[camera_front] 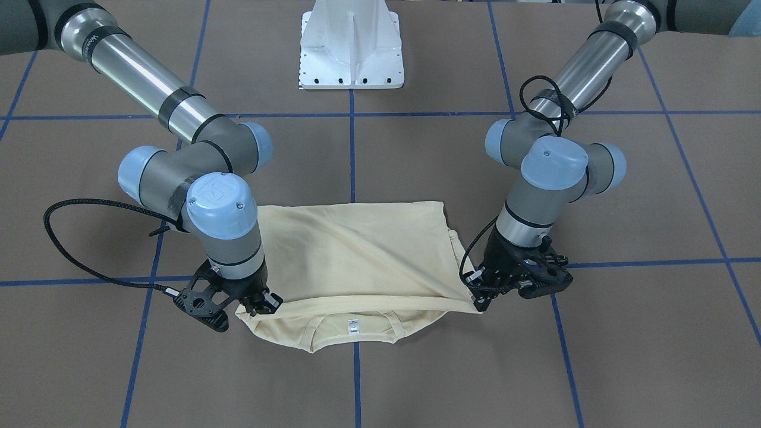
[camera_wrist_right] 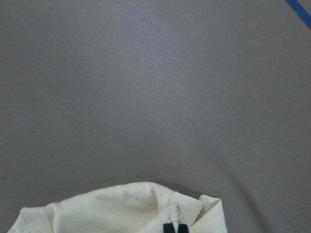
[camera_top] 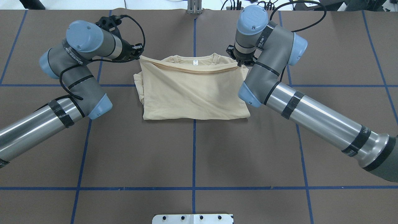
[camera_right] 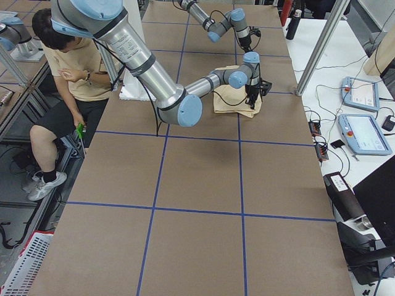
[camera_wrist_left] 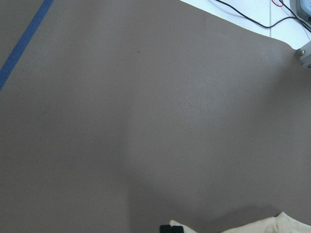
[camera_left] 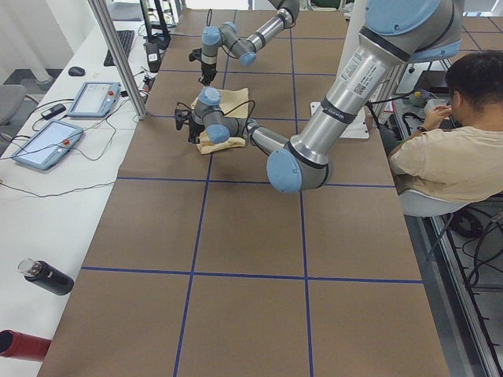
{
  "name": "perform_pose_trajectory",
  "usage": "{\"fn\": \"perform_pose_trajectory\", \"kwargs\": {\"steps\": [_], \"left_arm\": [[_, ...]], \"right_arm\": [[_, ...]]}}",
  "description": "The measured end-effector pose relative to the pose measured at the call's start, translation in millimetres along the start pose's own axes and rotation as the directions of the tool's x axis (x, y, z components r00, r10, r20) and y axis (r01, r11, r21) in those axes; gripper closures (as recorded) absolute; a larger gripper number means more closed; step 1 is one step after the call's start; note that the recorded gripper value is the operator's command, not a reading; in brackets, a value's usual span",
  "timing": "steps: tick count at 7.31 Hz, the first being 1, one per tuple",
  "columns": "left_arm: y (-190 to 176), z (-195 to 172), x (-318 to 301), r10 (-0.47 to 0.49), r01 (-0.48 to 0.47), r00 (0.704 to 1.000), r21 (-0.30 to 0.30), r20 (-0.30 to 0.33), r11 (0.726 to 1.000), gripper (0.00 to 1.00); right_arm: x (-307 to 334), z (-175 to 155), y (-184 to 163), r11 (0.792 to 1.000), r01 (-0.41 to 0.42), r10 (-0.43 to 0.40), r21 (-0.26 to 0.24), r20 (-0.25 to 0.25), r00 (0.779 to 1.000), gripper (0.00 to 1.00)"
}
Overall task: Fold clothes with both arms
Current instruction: 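Release the hem and raise both grippers above the folded shirt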
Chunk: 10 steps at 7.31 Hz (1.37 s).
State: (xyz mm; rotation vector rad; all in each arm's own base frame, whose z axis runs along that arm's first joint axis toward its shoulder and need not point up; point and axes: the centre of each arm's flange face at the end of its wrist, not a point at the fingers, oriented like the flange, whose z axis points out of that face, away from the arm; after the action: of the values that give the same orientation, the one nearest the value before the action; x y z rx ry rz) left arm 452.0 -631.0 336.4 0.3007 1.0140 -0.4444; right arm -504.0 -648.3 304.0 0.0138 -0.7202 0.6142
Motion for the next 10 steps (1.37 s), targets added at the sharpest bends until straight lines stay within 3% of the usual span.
{"fn": "perform_pose_trajectory", "kwargs": {"steps": [5, 9, 10], "left_arm": [[1.6, 6.1, -5.9, 0.001, -0.001, 1.000, 0.005, 0.012, 1.000, 1.00], [2.9, 7.5, -7.5, 0.002, -0.002, 1.000, 0.004, 0.015, 1.000, 0.86], [3.0, 7.9, -8.0, 0.002, -0.002, 1.000, 0.003, 0.016, 1.000, 0.68]], "right_arm": [[0.0, 7.9, -2.8, 1.000, 0.003, -0.003, 0.003, 0.002, 1.000, 1.00], [-2.7, 9.5, -4.8, 1.000, 0.003, -0.003, 0.017, 0.003, 1.000, 1.00], [-7.3, 10.3, -5.3, 1.000, 0.003, -0.003, 0.018, 0.007, 1.000, 1.00]]}}
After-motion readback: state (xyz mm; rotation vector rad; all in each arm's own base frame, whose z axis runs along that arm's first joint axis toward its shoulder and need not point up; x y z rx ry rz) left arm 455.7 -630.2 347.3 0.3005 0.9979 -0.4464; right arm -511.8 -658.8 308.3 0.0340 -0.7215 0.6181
